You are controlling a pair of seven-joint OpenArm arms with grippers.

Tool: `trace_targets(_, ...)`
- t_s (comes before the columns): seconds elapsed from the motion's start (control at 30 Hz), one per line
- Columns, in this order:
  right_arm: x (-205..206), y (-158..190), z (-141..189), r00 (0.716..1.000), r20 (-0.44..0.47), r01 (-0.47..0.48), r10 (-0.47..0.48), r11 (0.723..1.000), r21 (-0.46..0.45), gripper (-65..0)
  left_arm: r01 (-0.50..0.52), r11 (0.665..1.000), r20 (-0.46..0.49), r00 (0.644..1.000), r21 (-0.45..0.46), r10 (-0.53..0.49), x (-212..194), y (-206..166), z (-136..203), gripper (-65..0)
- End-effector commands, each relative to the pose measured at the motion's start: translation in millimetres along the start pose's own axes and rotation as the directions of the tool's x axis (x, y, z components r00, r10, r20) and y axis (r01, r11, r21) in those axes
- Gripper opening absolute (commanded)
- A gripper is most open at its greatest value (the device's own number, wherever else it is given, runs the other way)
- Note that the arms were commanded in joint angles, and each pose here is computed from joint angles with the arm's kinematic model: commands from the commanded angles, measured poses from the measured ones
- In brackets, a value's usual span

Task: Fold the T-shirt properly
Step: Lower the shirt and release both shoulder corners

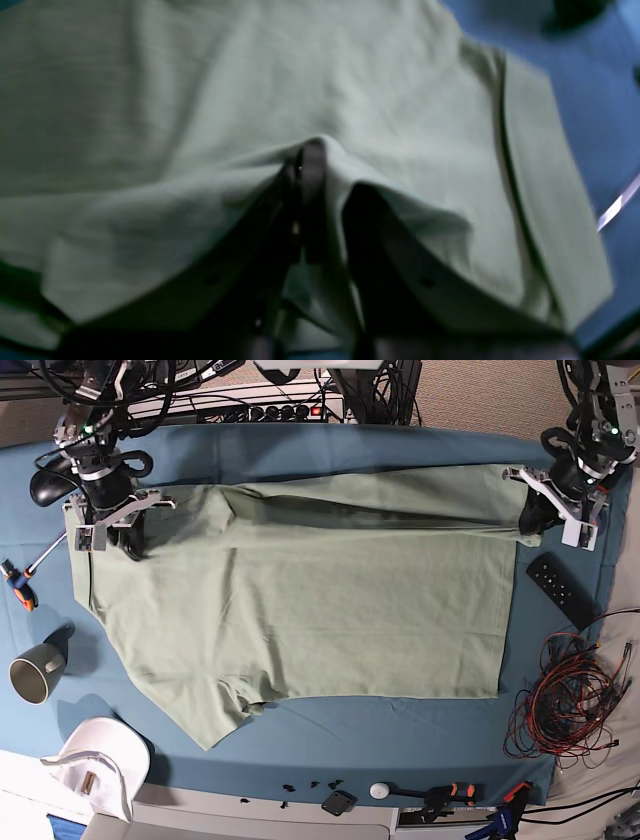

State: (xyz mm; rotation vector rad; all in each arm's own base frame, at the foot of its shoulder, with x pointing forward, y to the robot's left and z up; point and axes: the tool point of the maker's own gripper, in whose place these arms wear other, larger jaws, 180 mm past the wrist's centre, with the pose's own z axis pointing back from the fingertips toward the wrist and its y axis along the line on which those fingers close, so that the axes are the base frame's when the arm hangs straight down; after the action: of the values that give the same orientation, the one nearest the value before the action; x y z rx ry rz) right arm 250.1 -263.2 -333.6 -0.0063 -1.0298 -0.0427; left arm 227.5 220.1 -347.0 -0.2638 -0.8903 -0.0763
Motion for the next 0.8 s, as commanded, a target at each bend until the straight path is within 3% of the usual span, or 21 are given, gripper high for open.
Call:
trace_targets(0.0,4.7,-6.5,-2.1,1.0,0.025,0.012,-0.012,1.0,-0.012,-65.0,0.015,1.0,0.044,0.999,-0.001,-0.015,13.5,2.0,1.8,-65.0)
trace_targets(0.2,-40.1,-18.2,-21.3,0.992,-0.07,0.106,-0.108,0.994,-0.03,-65.0,0.0,1.0,0.06,0.998,-0.004,0.0,18.6,4.8,-2.5,-65.0)
trace_targets(0.4,-40.6,-19.0,-22.6,0.992,-0.063,0.111,-0.113,0.993,-0.03,-65.0,0.011,0.998,0.043,0.999,-0.06,-0.008,16.0,-10.1,-8.1,-65.0)
trace_targets(0.57,-37.1,-20.9,-23.7,0.992,-0.053,0.115,-0.117,0.993,-0.036,-65.0,0.111,0.985,-0.008,0.994,-0.135,-0.113,10.3,-34.7,-22.3,-65.0)
trace_targets(0.7,-35.8,-44.7,-19.4,0.986,-0.037,0.154,-0.161,0.979,-0.136,-65.0,0.218,0.963,-0.02,0.974,-0.161,-0.224,11.3,-47.4,-33.4,-65.0)
trace_targets(0.77,-35.2,-53.5,-15.8,0.985,-0.029,0.161,-0.168,0.974,-0.16,-65.0,0.224,0.964,-0.021,0.973,-0.14,-0.229,14.1,-46.2,-37.1,-65.0)
